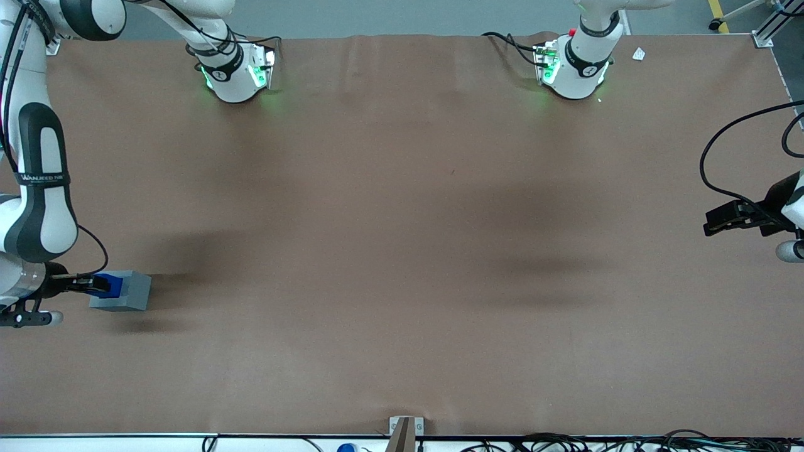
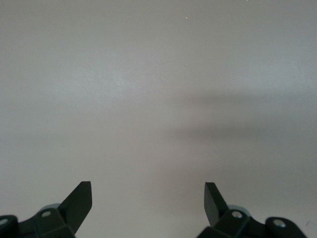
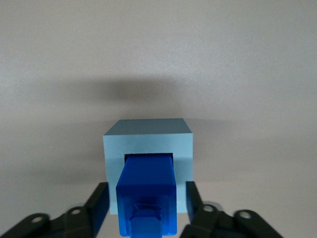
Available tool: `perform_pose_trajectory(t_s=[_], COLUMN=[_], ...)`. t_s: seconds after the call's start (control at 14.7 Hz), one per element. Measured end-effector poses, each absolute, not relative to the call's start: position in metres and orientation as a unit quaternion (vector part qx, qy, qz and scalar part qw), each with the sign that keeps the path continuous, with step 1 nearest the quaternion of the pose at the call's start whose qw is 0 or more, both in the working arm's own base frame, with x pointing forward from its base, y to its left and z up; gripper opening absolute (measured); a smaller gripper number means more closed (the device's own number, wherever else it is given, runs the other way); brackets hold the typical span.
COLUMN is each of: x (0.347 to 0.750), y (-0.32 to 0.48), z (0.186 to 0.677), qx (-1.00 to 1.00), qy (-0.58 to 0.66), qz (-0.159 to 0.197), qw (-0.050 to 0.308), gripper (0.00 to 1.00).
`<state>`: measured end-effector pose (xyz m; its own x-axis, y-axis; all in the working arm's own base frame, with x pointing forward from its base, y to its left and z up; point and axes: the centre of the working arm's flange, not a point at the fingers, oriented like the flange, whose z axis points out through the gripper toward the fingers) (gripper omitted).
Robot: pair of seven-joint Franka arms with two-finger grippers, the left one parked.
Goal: Insert blue part into gray base with right arm
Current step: 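Lower the blue cube into the gray base's hole and press down, then open the right gripper and raise it away from the base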
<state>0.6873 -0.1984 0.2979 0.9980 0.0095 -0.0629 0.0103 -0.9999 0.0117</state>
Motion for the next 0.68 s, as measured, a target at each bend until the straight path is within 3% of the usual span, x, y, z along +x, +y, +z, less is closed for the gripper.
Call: perform_pose_trajectory(t_s=[0.14,0.2,0.41,0.68], x=[0.69,0.693,0.694,0.664], y=[-0.195,-0.191,-0.164,-0.114], z=[0.302,0.309,0.361,0.488], qx=[1.0,1.0,0.999,0.999], qy=[0.006,0.009,0.015,0.024], qz=[-0.027,-0.024,-0.035,-0.035], qw=[0.006,0.005,-0.001,-0.006], gripper=[0.95,1.0,1.0,1.0])
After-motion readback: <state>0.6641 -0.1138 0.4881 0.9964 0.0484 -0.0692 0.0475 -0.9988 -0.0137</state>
